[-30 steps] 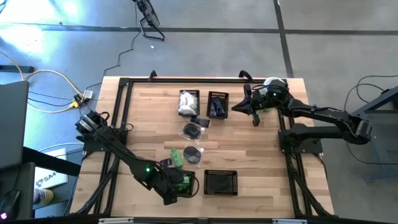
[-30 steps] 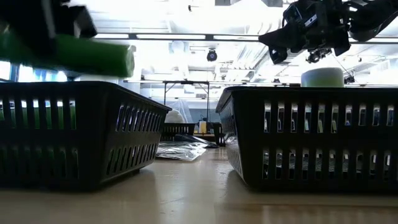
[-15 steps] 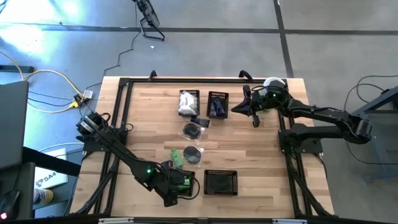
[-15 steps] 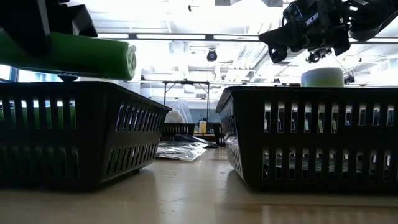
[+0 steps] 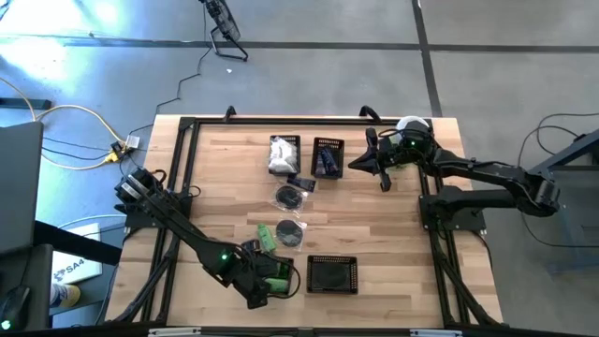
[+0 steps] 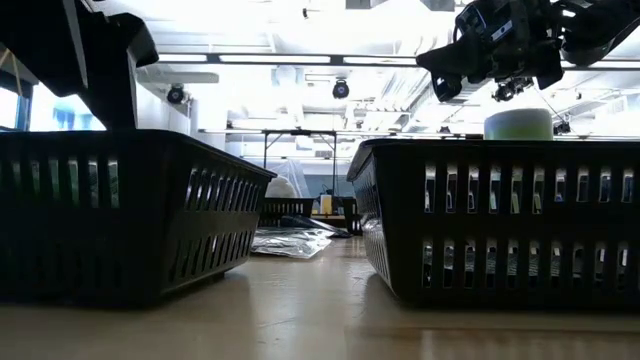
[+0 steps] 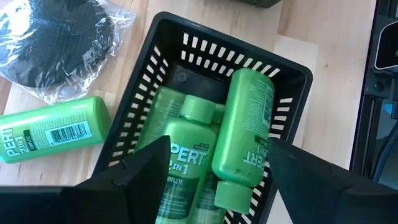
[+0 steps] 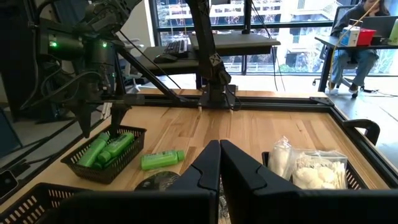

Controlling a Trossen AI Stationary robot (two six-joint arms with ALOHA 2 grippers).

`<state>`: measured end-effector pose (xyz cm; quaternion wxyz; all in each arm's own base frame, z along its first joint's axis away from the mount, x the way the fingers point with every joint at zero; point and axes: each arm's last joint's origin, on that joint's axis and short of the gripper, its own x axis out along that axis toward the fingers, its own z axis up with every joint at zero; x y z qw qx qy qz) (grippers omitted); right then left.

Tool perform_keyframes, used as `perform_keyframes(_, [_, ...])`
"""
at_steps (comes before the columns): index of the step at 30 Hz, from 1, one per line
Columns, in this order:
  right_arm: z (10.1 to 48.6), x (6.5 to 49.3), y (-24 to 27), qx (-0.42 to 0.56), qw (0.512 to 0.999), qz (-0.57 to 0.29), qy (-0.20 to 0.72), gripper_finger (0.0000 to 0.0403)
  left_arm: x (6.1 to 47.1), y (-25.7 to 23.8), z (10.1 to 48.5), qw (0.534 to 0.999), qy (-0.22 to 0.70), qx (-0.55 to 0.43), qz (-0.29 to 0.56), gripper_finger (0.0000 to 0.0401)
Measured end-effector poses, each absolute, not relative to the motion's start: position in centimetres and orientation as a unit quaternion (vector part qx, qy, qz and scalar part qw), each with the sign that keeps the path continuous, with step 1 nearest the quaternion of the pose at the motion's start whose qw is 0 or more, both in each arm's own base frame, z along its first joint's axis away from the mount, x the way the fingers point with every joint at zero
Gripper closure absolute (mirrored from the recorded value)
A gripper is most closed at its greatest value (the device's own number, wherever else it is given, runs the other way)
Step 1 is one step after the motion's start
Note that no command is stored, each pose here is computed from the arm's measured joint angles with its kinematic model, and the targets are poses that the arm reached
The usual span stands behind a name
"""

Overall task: Pick & Place Travel size toiletries
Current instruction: Put the green shampoo into the bottom left black bin, then put the black hairbrush into the bottom right black bin

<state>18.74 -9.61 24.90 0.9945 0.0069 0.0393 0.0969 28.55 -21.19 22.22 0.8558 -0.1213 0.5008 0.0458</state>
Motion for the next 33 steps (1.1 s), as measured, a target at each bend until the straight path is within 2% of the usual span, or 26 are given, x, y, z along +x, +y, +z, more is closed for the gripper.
perform_keyframes(5, [24.9,18.7,-9.6,0.007,0.994,0.097,0.039,0.0399,28.8,-20.7,22.2,0.854,0.503,-0.122,0.054,0.0153])
perform_keyframes(11, [24.9,18.7,-9.6,0.007,0.994,0.097,0.039,0.0399,29.6,-19.4,22.4,0.854,0.506,-0.112,0.052,0.0235])
perform_keyframes(16, [24.9,18.7,-9.6,0.007,0.994,0.097,0.039,0.0399,30.8,-17.6,22.4,0.853,0.496,-0.141,0.081,0.0299])
perform_keyframes(20, [24.9,18.7,-9.6,0.007,0.994,0.097,0.040,0.0399,32.1,-16.1,22.6,0.858,0.475,-0.170,0.097,0.0339])
perform_keyframes(25, [24.8,18.7,-9.6,0.009,0.994,0.097,0.042,0.0399,33.1,-14.9,22.9,0.873,0.462,-0.139,0.073,0.0386])
perform_keyframes(28, [24.8,18.7,-9.6,0.009,0.994,0.097,0.042,0.0399,33.7,-14.4,23.1,0.884,0.449,-0.116,0.056,0.0398])
perform_keyframes(33, [24.8,18.7,-9.6,0.008,0.994,0.097,0.042,0.0399,34.6,-13.1,23.3,0.897,0.429,-0.094,0.049,0.0392])
